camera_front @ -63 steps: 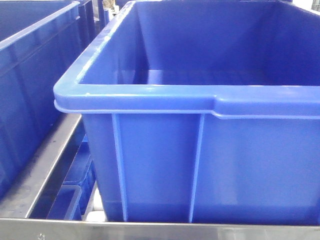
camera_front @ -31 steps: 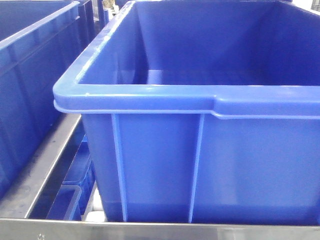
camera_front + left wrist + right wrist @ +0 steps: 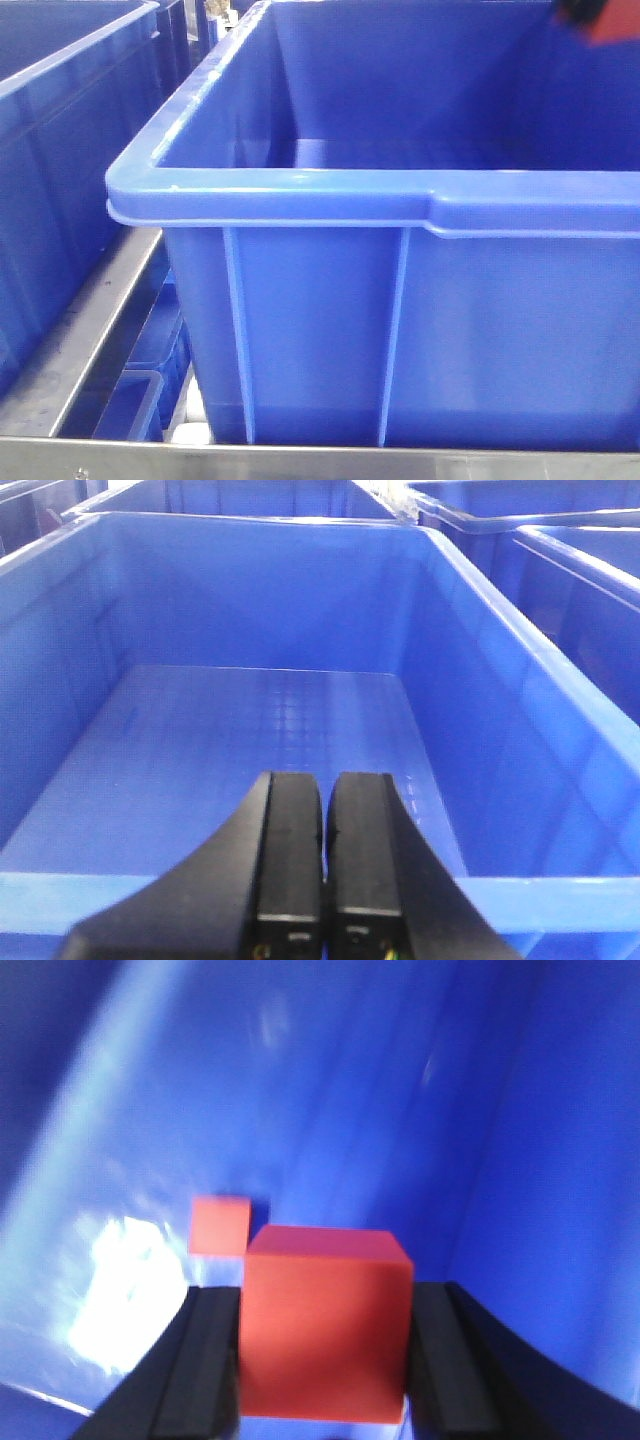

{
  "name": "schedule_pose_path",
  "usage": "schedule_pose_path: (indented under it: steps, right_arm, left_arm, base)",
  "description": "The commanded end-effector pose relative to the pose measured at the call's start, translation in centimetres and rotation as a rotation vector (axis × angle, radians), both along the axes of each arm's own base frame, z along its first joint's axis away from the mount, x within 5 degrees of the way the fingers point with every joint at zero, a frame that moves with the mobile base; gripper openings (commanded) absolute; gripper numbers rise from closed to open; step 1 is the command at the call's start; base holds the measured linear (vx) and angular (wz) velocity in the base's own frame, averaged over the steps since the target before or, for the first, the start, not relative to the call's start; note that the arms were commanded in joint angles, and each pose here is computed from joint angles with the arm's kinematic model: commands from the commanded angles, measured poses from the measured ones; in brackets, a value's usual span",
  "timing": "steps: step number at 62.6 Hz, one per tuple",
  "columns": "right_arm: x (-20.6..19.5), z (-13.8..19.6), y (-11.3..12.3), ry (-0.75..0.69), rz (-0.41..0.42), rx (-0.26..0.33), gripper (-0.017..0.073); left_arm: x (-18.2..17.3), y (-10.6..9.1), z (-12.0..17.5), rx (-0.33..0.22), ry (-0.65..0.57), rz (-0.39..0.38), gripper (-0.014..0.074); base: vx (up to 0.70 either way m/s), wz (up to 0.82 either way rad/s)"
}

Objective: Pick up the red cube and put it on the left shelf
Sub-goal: 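Lower the right gripper into the blue bin beside the other red cube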

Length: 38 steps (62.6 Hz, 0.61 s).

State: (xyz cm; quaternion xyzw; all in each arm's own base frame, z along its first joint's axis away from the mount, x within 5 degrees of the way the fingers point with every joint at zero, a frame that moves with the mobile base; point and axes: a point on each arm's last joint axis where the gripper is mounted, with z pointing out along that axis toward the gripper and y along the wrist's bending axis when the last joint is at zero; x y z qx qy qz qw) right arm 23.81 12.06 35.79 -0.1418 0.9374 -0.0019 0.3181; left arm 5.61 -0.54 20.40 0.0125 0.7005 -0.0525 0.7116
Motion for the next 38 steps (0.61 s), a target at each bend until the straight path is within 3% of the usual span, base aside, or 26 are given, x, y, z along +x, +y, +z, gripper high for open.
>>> schedule_pose_path:
  steps: [1, 17, 27, 38]
  right_arm:
    - [1.5, 0.6, 0.9, -0.018, 0.013, 0.006, 0.0107]
    - [4.9, -3.4, 1.0, 0.13, -0.024, 0.008, 0.0107]
    - [6.6, -4.5, -0.4, 0.128, -0.053, 0.011, 0.0107]
    - [8.1, -5.9, -0.5, 0.126, -0.044, -0.002, 0.0107]
  left_arm:
    - [0.0, 0.0, -0.1, -0.013, -0.059, 0.002, 0.0101]
    - [0.0, 0.0, -0.1, -0.013, -0.059, 0.002, 0.0101]
    - [0.0, 0.0, -0.1, -0.013, -0.059, 0.002, 0.0101]
    - [0.0, 0.0, -0.1, -0.013, -0.059, 0.002, 0.0101]
  base:
    - [0.0, 0.0]
    - [0.0, 0.0]
    - [0.0, 0.0]
    - [0.0, 0.0]
